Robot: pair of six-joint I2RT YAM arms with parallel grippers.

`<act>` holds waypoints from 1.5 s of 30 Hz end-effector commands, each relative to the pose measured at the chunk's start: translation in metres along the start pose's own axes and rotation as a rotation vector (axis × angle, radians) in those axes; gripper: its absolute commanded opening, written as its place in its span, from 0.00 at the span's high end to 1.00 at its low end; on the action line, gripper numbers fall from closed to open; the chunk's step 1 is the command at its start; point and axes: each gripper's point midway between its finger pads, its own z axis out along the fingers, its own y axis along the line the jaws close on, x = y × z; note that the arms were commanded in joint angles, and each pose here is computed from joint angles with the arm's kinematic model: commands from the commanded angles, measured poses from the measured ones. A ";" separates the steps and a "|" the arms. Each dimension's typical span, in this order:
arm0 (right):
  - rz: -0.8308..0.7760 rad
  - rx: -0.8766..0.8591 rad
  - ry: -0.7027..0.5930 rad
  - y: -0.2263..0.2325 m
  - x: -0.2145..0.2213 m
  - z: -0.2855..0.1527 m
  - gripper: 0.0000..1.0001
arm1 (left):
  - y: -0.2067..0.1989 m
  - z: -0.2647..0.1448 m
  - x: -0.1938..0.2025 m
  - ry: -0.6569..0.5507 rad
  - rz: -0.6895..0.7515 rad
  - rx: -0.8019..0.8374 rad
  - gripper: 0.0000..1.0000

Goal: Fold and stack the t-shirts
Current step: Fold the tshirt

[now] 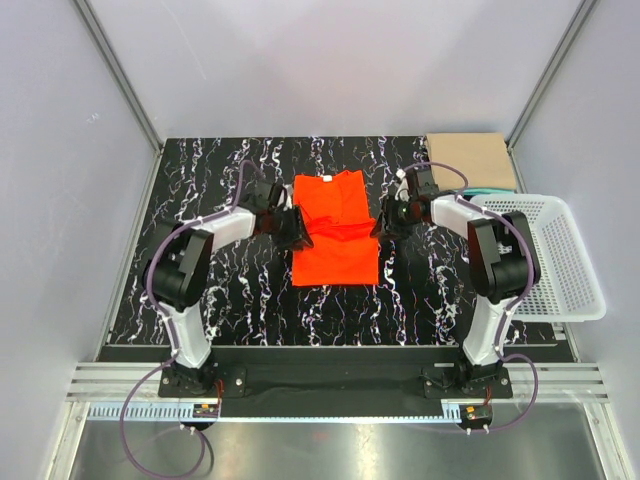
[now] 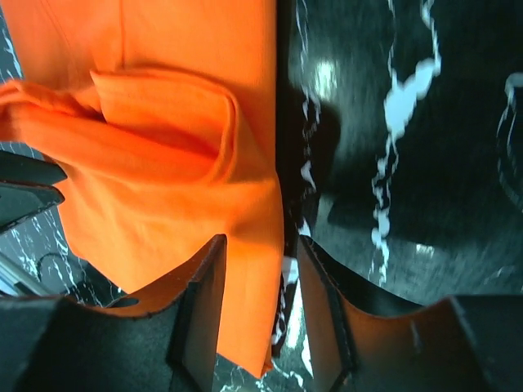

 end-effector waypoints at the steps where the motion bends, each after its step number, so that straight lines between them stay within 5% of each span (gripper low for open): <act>1: -0.080 -0.021 -0.060 0.012 -0.032 -0.003 0.52 | -0.028 -0.008 -0.057 -0.119 0.082 0.067 0.56; 10: -0.218 -0.048 -0.059 0.010 -0.043 0.006 0.40 | -0.009 -0.031 -0.125 -0.275 0.109 -0.013 0.46; 20: -0.240 -0.220 0.009 0.015 -0.043 0.011 0.38 | 0.000 -0.018 -0.093 -0.182 0.257 0.066 0.44; 26: -0.246 -0.319 0.006 0.026 -0.047 0.012 0.50 | 0.006 -0.004 -0.097 -0.156 0.281 0.061 0.45; 35: -0.238 -0.318 0.019 0.023 -0.047 0.017 0.54 | 0.008 0.008 -0.100 -0.154 0.289 0.076 0.49; 45: -0.253 -0.320 -0.001 0.027 -0.051 0.011 0.75 | -0.001 0.006 -0.102 -0.166 0.299 0.119 0.58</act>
